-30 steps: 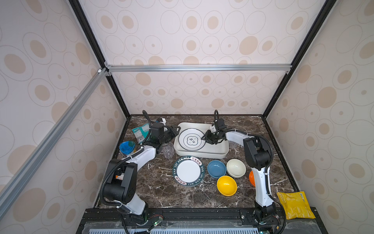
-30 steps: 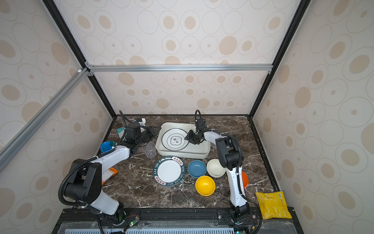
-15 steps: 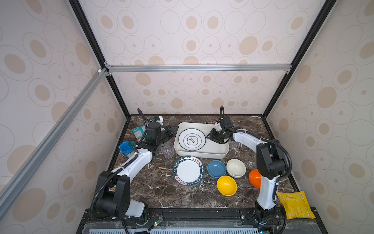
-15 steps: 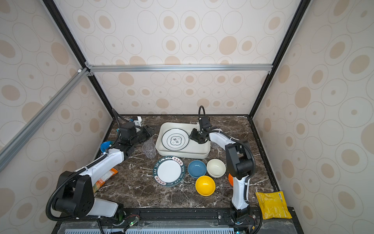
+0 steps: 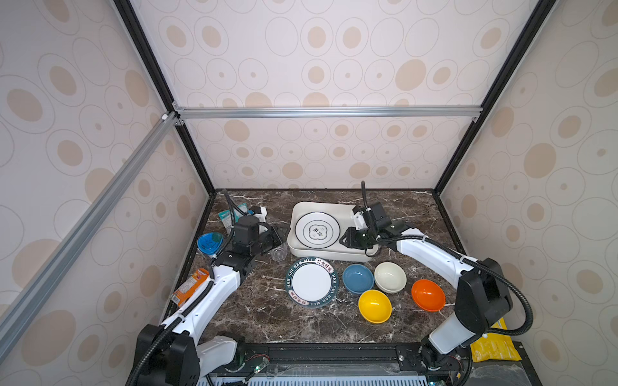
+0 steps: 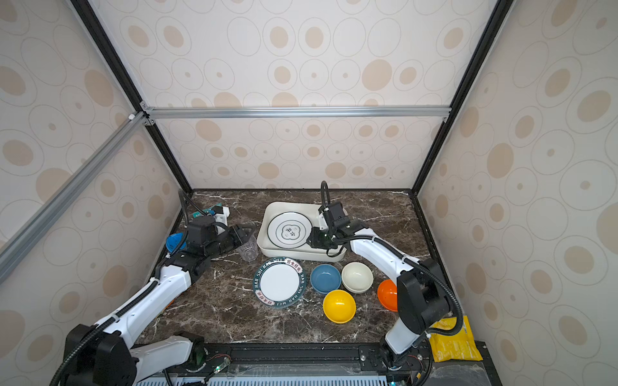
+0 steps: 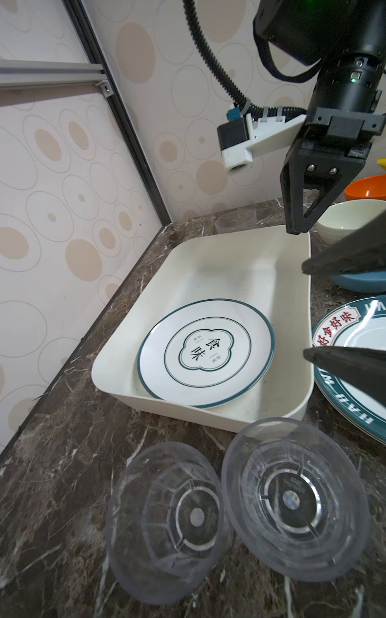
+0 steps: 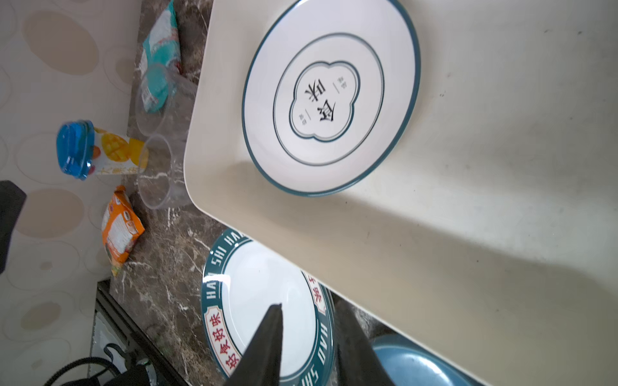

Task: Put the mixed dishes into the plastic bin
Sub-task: 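Move the right gripper back to the plate stack while the left gripper withdraws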

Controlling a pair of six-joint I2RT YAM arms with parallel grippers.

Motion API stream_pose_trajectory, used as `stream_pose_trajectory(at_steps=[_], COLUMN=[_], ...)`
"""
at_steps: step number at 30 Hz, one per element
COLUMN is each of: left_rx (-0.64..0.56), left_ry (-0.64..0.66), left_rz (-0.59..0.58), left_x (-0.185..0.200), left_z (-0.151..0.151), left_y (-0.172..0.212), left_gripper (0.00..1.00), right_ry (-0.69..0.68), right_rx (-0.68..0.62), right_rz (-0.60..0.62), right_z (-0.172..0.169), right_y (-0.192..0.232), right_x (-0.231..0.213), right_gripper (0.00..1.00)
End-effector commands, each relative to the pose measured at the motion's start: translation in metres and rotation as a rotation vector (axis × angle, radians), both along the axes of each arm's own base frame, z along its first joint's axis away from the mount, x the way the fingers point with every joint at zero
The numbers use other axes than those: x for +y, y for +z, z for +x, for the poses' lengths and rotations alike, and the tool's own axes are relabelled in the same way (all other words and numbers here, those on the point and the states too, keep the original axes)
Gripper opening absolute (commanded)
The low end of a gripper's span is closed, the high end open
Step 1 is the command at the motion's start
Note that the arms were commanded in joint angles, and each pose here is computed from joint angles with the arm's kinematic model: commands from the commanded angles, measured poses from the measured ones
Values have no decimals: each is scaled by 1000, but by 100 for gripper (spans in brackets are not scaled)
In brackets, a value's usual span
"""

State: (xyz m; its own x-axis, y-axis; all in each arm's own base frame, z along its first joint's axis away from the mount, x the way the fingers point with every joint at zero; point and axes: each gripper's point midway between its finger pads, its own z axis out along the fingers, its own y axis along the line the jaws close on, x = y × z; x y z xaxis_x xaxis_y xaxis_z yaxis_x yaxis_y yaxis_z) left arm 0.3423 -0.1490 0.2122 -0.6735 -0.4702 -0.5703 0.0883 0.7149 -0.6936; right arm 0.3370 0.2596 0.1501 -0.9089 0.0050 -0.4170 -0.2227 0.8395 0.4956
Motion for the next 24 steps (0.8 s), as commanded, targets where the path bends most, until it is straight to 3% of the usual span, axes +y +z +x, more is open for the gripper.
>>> stream_pose_trajectory(at_steps=[1,5,10,18,24], left_rx=[71,148,210,267,297], left_ry=[-45,-58,-62,-61,-52], left_rz=[74,126,109,116,115], left_x=[2,3,3,4,6], left_z=[-24,-48,-68,-80,-86], left_y=[-24,-49,-79,-108,-122], left_gripper=[35,35,38,48,50], right_ry=[51,81,108,132,157], right_rx=[-9,17,30,34,48], right_rz=[-91,-151,-200,-218,-247], right_z=[-26,-45,-57,-62,-66], right_y=[-6,-22,-36,-44,-51], right_x=[-3,-4,1,11,14], right_gripper=[30,30,32,36,41])
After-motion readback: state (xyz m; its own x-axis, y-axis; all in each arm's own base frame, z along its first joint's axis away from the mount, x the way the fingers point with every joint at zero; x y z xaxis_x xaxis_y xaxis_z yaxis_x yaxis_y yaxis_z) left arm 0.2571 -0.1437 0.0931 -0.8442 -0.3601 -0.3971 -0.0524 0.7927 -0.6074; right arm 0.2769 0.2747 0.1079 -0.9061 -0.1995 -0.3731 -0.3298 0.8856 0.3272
